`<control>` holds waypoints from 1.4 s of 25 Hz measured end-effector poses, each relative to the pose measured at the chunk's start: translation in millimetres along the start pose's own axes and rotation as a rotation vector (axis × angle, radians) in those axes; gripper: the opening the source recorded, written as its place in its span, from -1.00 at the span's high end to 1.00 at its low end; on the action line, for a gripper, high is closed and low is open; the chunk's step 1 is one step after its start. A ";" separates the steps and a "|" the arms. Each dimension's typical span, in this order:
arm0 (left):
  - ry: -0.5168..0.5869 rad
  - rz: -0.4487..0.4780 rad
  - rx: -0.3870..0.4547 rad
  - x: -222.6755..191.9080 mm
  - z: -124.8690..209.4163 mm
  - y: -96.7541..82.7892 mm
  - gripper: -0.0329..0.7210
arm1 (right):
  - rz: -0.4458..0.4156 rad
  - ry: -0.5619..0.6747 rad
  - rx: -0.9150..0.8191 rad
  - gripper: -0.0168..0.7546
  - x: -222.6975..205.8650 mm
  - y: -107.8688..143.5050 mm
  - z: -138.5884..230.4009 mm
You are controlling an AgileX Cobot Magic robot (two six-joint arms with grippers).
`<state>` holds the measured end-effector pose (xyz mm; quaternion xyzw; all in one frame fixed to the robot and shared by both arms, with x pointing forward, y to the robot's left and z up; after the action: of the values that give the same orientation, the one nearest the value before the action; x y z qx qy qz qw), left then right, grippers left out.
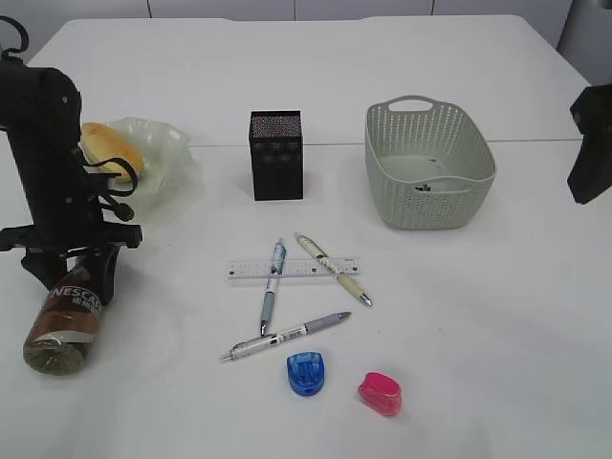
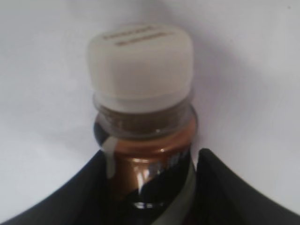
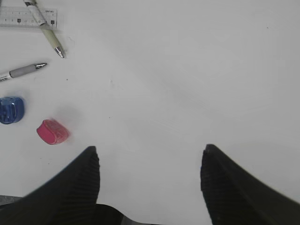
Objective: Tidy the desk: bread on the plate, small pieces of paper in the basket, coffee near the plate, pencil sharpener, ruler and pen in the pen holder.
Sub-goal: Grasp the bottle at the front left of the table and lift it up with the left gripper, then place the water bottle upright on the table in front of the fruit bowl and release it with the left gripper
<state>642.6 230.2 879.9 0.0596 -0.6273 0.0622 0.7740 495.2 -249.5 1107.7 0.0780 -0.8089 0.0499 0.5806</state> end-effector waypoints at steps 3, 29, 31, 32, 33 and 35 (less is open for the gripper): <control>0.001 -0.004 -0.001 0.0 0.1 0.4 0.14 | 0.002 0.000 0.001 -0.33 0.0 -0.2 0.0; -0.308 0.019 -0.131 102.9 45.1 -12.8 0.19 | 0.020 -0.001 0.007 -0.33 0.2 -2.1 0.1; -0.381 0.043 -0.131 113.5 60.4 -6.8 0.19 | 0.020 -0.001 0.007 -0.33 0.2 -2.1 0.1; -0.401 0.051 -0.132 112.5 69.3 -3.1 0.19 | 0.020 -0.001 0.007 -0.33 0.2 -2.1 0.1; -0.442 0.066 -0.132 113.4 79.6 1.2 0.19 | 0.020 -0.001 0.007 -0.33 0.2 -2.1 0.1; -0.565 0.112 -0.137 117.3 99.5 9.1 0.19 | 0.020 -0.001 0.007 -0.33 0.2 -2.1 0.1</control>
<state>569.2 224.7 1015.3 -0.0123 -0.8230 0.0433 0.5663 495.4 -251.5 1107.9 0.0718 -0.8096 0.0586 0.5795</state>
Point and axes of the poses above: a point on each arm's last joint axis where the gripper is mounted, x pointing back along that axis away from the gripper, y along the wrist's bending axis when the last joint is at zero, z = x × y, the point moved 1 cm from there along -x, pointing out along that axis toward the gripper, and after that the axes turned 7 degrees about x, right-handed, at the moved point
